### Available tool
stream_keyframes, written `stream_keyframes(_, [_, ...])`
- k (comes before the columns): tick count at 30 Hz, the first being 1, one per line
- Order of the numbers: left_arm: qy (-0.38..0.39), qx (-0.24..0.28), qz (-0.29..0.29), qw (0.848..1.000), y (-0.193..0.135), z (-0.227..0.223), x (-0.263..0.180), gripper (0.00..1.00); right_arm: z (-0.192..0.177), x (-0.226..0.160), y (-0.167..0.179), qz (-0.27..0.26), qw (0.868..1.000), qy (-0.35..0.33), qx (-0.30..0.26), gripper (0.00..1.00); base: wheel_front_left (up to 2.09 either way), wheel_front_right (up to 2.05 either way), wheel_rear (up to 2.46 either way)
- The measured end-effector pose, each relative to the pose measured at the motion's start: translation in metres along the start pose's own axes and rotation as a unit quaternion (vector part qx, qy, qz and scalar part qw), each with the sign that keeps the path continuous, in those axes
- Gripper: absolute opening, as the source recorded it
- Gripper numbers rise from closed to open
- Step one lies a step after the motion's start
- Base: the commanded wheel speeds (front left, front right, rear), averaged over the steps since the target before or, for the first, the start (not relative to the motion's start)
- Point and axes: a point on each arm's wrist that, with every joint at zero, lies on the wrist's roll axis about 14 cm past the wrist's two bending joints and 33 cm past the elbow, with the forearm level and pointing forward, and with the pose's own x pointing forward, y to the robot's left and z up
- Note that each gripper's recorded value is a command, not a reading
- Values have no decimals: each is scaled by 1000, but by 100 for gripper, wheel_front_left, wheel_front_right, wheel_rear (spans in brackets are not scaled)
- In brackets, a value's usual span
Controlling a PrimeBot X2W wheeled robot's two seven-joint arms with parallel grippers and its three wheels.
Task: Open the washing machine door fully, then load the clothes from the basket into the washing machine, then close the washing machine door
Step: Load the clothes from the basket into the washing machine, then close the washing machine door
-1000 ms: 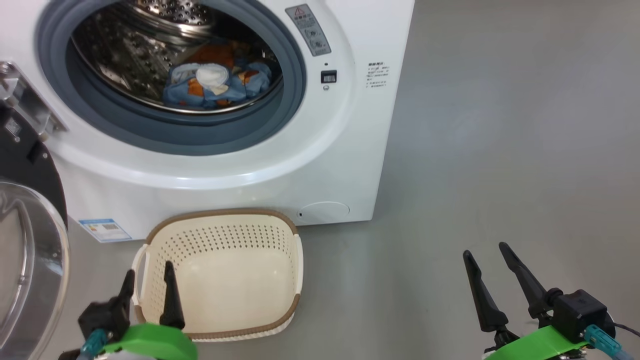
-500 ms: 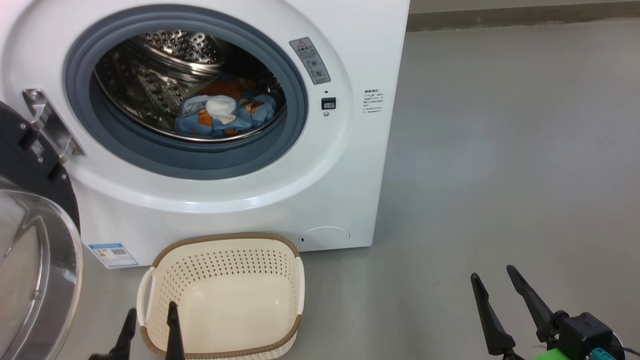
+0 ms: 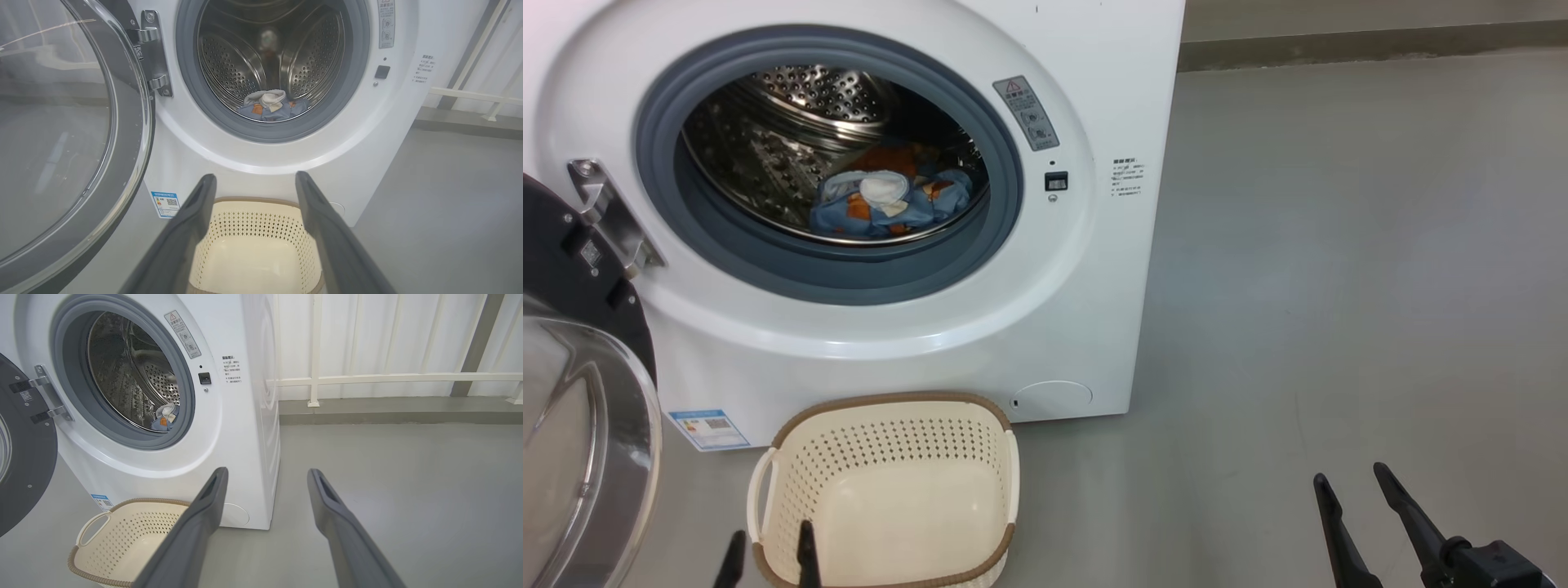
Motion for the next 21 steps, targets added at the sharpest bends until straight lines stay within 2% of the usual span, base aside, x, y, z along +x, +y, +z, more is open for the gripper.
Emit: stream_keyframes(21, [9, -19, 4, 1000, -9, -4, -5, 100, -4, 0, -6, -10, 1000, 6, 1, 100, -1, 1, 0])
